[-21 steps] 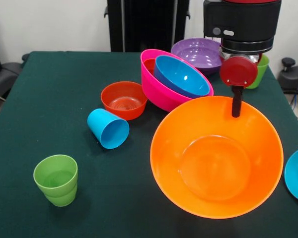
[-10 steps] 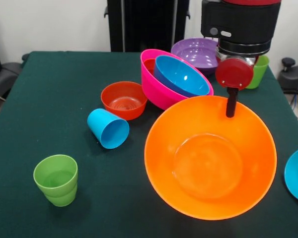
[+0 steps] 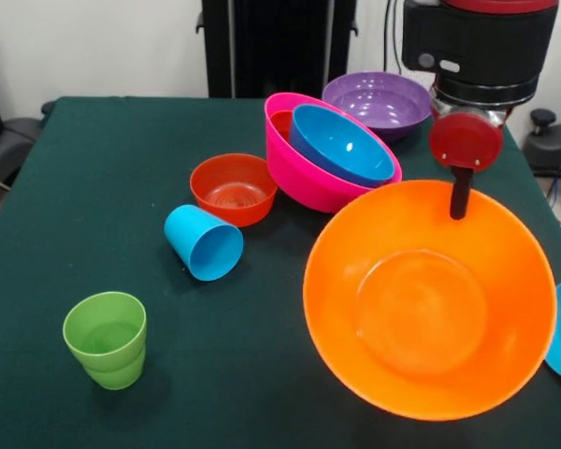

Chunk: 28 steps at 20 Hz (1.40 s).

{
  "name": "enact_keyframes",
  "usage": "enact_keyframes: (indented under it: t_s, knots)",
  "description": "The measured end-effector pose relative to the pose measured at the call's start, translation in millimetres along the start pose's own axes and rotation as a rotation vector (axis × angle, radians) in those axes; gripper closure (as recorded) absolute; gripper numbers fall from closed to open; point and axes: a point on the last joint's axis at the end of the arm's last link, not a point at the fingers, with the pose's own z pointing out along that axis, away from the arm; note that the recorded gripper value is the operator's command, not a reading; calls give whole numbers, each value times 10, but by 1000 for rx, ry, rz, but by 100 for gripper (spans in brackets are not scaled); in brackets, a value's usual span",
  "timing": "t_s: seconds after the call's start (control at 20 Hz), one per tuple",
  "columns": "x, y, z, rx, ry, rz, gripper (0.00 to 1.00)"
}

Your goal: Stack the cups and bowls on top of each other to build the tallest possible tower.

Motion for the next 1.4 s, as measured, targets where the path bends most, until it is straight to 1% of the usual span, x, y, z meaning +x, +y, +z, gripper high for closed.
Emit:
enact_keyframes:
  t_s: [0.05, 0.1, 0.15, 0.2, 0.3, 0.4, 0.45, 0.5, 0.55, 0.7, 0.75, 0.9, 1.05, 1.3, 1.4]
  knots:
    - [-5, -2, -39, -17, 5, 11, 100]
    - [-9, -10, -129, -51, 20, 29, 100]
    - [-5, -17, -208, -76, 36, 40, 100]
    - [-1, -22, -261, -91, 46, 47, 100]
    - [23, -39, -468, -140, 91, 64, 100]
    - [45, -53, -621, -163, 122, 71, 100]
    - [59, -67, -734, -173, 141, 75, 100]
    - [67, -89, -861, -175, 155, 78, 100]
    - [67, -117, -982, -169, 163, 79, 100]
    - [30, -171, -1193, -142, 157, 79, 100]
    - [22, -178, -1219, -138, 155, 79, 100]
    - [-48, -238, -1394, -105, 137, 79, 100]
    - [-81, -283, -1471, -90, 126, 82, 100]
    - [-95, -357, -1514, -75, 116, 89, 100]
    - [-89, -367, -1521, -75, 114, 90, 100]
